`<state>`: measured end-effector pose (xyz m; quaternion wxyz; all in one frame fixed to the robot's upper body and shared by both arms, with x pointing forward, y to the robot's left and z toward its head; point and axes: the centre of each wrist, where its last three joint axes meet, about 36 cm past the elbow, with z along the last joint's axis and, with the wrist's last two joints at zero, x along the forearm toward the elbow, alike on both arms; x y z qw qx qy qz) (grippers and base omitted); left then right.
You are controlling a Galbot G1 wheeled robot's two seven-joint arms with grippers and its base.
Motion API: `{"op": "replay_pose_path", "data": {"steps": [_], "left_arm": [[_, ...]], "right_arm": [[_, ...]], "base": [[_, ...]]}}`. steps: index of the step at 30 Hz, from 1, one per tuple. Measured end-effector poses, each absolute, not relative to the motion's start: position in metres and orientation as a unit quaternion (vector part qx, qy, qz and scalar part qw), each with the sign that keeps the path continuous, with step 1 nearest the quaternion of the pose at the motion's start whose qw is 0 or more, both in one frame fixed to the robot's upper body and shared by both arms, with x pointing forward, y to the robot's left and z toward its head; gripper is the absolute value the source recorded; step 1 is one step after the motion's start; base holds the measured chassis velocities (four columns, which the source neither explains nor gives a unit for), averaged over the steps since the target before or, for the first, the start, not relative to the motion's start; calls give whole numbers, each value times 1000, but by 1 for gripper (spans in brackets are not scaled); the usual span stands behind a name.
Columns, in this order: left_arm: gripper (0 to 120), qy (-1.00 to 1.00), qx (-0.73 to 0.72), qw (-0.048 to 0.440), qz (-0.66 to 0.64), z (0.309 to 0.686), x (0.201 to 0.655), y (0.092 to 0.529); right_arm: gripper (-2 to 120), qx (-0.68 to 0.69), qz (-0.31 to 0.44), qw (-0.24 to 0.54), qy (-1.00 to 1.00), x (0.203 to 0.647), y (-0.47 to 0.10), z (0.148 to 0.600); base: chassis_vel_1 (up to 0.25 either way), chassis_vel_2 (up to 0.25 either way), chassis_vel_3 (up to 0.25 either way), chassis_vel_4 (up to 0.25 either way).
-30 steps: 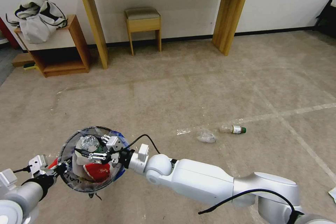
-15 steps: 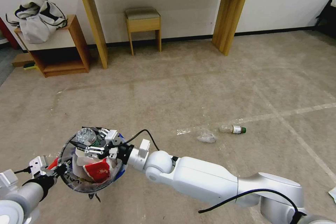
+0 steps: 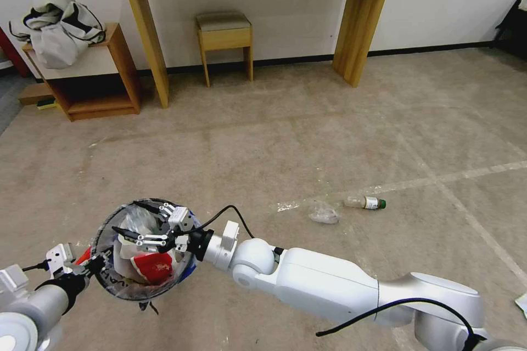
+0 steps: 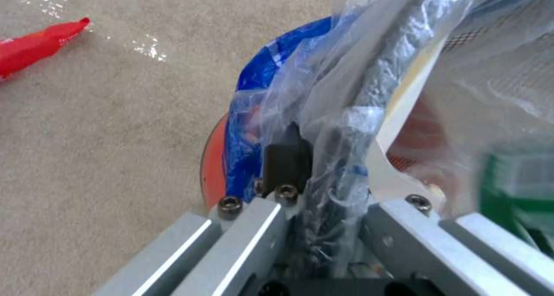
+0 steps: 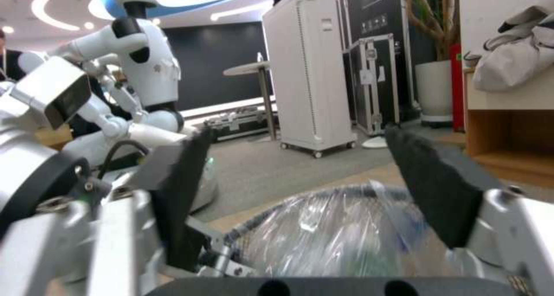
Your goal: Pick up the trash bin and place the garbage on the floor into it.
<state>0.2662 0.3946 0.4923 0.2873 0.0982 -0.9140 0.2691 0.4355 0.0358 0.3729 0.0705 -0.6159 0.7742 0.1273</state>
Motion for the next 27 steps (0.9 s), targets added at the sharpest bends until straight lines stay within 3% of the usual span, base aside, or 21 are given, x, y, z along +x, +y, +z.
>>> {"op": "replay_pose_path", "data": {"steps": [3,6,27], "left_arm": [[0,-914,97,286,269,493,266,394],[0,-915,96,285,269,494,266,394],[0,-913,99,288,271,491,264,392]], "right_arm": [[95,-615,125,69,775,436,34,371],[99,-615,124,67,776,435,33,369],[100,-615,130,82,774,435,33,383]], "base": [[0,0,0,0],[0,0,0,0],[0,0,0,0]]}}
